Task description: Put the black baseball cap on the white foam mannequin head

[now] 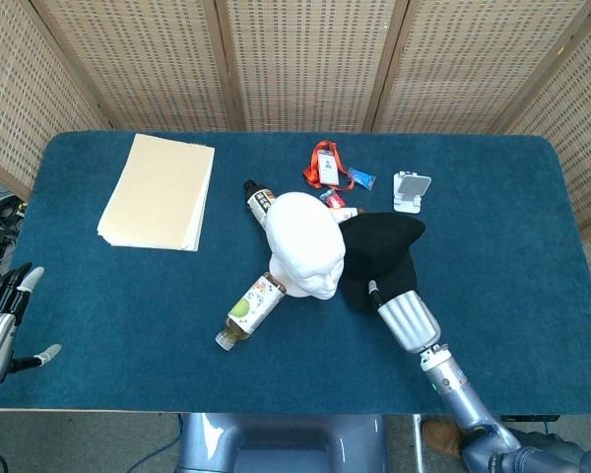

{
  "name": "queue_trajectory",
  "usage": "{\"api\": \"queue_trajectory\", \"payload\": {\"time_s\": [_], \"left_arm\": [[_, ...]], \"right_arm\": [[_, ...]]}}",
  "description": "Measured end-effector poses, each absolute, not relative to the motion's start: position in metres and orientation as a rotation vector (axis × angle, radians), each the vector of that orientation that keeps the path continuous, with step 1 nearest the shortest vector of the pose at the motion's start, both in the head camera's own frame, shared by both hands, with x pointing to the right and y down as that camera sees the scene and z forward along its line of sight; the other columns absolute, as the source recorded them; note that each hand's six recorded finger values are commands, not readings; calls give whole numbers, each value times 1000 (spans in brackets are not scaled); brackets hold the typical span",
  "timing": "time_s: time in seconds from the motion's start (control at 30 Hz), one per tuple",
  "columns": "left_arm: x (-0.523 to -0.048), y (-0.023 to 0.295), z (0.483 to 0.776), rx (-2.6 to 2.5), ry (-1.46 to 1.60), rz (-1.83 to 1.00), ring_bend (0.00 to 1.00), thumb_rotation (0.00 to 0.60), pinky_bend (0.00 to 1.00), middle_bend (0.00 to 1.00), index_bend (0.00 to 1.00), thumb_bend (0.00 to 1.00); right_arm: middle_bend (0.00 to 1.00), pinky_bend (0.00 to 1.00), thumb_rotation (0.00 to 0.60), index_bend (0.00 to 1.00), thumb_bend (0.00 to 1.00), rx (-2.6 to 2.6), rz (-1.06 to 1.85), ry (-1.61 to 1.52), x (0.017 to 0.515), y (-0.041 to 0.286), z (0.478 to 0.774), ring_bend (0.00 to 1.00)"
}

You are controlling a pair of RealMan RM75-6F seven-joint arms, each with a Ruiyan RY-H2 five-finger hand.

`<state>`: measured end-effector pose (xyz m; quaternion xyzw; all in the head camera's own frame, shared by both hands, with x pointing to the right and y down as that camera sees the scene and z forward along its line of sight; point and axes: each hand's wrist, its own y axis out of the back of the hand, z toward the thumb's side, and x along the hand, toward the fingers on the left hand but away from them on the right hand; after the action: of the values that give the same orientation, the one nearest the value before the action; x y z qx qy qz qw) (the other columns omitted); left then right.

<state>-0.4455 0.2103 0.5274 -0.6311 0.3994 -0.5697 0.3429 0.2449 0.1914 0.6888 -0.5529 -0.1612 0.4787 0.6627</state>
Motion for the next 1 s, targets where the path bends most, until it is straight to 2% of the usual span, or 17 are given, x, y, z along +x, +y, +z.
{"api": "queue_trajectory", "payload": {"time_s": [0.17, 0.33, 0.43, 0.5, 0.57, 0.7, 0.83, 0.9, 1.0], "left_arm": [[-445, 210, 528, -1643, 1033, -1483, 0, 600, 0, 0, 0, 0], [-445, 210, 529, -1645, 1033, -1485, 0, 600, 0, 0, 0, 0], [-446, 210, 529, -1645, 1034, -1486, 0, 600, 0, 0, 0, 0], [-446, 209, 529, -1646, 1034, -1486, 0, 600, 0, 0, 0, 0], [-446, 209, 529, -1646, 1035, -1488, 0, 600, 0, 0, 0, 0], [-447, 208, 530, -1646, 1034, -1489, 0, 600, 0, 0, 0, 0], [-446, 208, 531, -1647, 1028, -1491, 0, 600, 0, 0, 0, 0], [-446, 208, 531, -1647, 1027, -1493, 0, 600, 0, 0, 0, 0], [-445, 209, 532, -1647, 1023, -1494, 0, 600, 0, 0, 0, 0]], "right_arm": [[925, 1000, 600, 263, 544, -1215, 1059, -345, 239, 186, 693, 1000], [925, 1000, 600, 289, 435, -1177, 1025, -325, 231, 178, 698, 1000], [925, 1000, 600, 310, 544, -1170, 1011, -327, 228, 172, 700, 1000], [930, 1000, 600, 312, 695, -1159, 1007, -328, 227, 168, 701, 1000], [936, 1000, 600, 312, 784, -1145, 1006, -327, 228, 164, 702, 1000], [945, 1000, 600, 315, 860, -1113, 1014, -320, 232, 155, 705, 1000], [949, 1000, 600, 433, 863, -1117, 1015, -319, 234, 153, 706, 1000], [956, 1000, 600, 567, 864, -1132, 1008, -319, 235, 153, 706, 1000], [962, 1000, 600, 669, 864, -1155, 987, -318, 236, 154, 705, 1000]]}}
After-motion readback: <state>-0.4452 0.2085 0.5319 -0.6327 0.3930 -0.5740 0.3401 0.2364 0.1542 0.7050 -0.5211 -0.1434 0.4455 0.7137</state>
